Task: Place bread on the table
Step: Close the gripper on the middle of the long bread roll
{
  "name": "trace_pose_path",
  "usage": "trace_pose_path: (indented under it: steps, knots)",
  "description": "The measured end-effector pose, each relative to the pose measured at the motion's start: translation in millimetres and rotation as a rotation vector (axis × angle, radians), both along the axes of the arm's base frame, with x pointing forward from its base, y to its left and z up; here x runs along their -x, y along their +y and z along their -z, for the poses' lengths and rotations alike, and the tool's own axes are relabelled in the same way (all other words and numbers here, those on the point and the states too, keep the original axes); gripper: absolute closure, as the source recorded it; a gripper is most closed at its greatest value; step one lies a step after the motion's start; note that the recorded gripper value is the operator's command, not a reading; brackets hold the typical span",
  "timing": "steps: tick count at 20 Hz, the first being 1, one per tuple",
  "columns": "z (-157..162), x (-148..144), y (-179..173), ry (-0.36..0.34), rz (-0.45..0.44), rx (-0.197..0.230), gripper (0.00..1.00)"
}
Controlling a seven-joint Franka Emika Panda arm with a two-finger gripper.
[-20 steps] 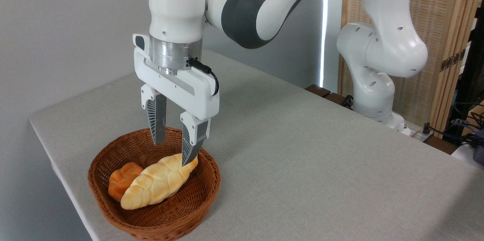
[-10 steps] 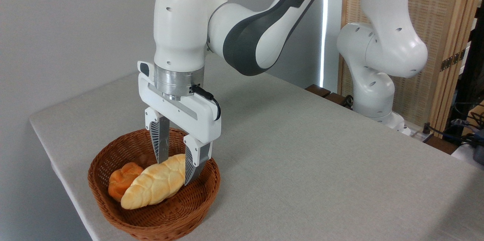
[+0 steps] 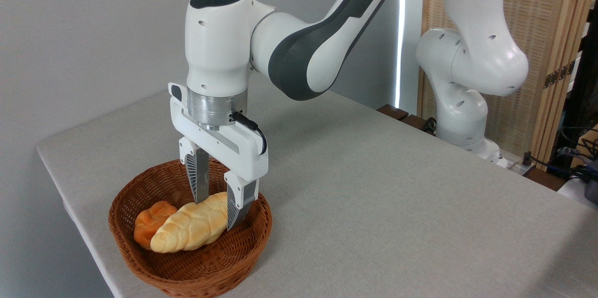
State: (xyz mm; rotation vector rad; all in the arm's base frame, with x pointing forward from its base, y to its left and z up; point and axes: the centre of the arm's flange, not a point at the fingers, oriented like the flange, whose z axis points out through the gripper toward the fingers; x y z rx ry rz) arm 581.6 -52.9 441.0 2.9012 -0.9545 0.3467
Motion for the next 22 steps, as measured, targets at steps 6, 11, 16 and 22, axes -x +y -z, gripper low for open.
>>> trace_pose_path:
  steps: [6, 11, 16, 22]
  knots:
    - [10, -1, -8, 0.018, 0.014, 0.0, 0.0]
    - [15, -1, -14, 0.026, 0.024, 0.0, 0.0]
    - [22, -1, -16, 0.037, 0.027, -0.001, 0.0]
    - [29, -2, -20, 0.05, 0.034, -0.001, 0.15]
